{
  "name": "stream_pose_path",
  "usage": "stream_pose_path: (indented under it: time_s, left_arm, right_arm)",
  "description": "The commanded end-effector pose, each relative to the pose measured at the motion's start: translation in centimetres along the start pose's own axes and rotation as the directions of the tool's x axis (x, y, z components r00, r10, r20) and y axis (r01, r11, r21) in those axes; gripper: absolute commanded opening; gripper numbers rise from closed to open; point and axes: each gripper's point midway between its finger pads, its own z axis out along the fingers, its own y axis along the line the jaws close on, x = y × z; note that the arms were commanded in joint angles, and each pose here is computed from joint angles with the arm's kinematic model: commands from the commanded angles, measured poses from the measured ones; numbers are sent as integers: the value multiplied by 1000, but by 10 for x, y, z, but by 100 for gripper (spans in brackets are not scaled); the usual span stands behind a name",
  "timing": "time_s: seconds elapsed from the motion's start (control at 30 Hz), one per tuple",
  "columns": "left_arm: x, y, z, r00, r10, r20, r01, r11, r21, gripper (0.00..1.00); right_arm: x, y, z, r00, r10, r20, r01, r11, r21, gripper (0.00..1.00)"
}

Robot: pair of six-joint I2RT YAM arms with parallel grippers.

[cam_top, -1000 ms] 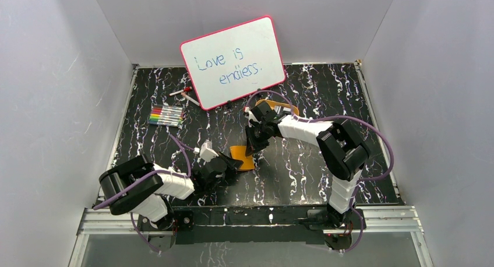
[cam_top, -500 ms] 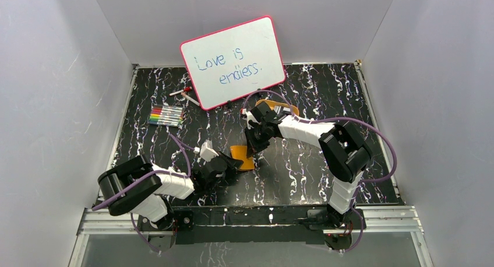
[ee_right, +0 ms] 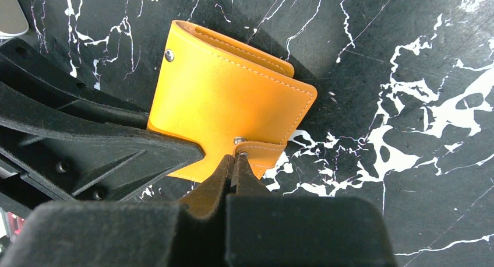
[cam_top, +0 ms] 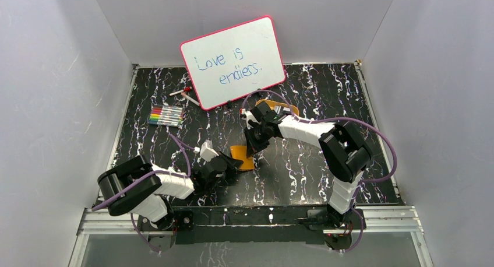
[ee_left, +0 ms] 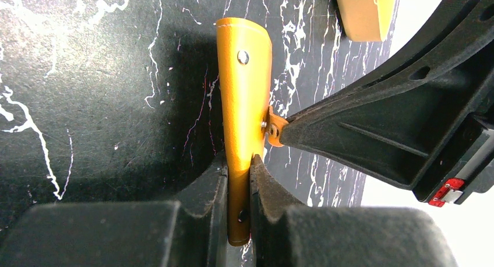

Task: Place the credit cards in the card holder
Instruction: Close the card holder at the center of the board.

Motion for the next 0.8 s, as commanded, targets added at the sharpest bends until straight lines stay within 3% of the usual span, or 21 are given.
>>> stream_pose_path:
  time_s: [0.0, 0.77]
  left_arm:
    - [-2, 83, -11, 981, 193, -24, -192, 947, -259, 0]
    - [-1, 81, -9, 982, 189, -26, -190, 950, -247, 0]
  right_arm:
    - [-28, 21, -14, 995, -36, 89, 42, 997, -57, 0]
    - [-26, 20, -5, 997, -11, 70, 16, 997, -69, 0]
